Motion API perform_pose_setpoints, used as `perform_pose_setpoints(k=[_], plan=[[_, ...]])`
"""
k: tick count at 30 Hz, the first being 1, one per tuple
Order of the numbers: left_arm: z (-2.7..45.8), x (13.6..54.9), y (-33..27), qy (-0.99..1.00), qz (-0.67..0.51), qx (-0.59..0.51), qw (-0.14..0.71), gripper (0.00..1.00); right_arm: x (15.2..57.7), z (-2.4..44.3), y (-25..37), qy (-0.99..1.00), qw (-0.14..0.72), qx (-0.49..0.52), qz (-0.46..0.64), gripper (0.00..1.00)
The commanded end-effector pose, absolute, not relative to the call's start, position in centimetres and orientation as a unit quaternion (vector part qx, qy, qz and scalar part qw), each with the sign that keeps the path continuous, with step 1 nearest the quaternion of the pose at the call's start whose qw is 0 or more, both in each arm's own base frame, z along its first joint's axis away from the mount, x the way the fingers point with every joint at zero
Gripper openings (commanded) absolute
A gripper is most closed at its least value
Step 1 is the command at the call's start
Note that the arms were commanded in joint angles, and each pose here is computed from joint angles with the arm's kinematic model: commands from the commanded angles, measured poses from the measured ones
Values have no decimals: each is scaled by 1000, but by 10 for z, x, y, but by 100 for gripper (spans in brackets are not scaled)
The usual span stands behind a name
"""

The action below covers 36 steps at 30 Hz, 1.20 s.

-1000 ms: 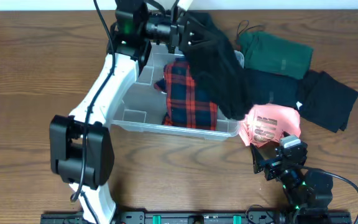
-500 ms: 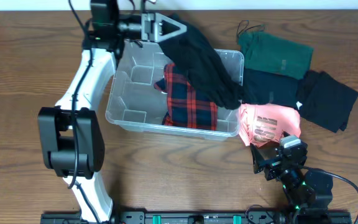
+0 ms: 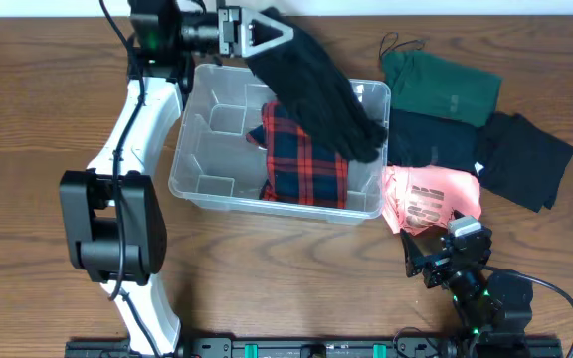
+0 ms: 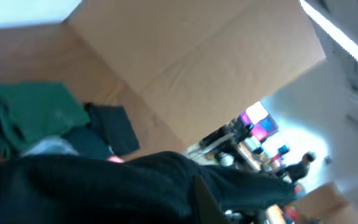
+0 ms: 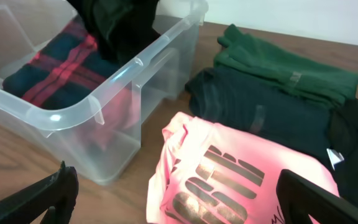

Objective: Pack container
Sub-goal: 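Lift the black garment with the left gripper and carry it over the bin, then lower the black garment onto the plaid shirt and release it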

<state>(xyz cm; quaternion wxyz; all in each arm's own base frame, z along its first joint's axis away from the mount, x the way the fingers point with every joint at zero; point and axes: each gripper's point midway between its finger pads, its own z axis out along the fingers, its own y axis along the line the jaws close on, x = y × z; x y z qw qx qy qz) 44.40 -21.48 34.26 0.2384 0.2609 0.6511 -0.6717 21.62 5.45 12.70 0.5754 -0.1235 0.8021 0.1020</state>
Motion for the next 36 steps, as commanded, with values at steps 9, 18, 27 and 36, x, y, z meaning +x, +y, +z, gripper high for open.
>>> perform_pose_setpoints(k=[9,18,27,36], plan=[[389,425,-233,602,-649,353,304,6,216,126,54,802,575,-127,100,99],[369,436,-225,645,-673,274,234,6,216,126,54,802,576,-127,100,99],[340,466,-194,697,-687,119,169,6,216,126,54,802,576,-127,100,99],[312,506,-203,733,-656,-53,172,6,216,126,54,802,576,-127,100,99]])
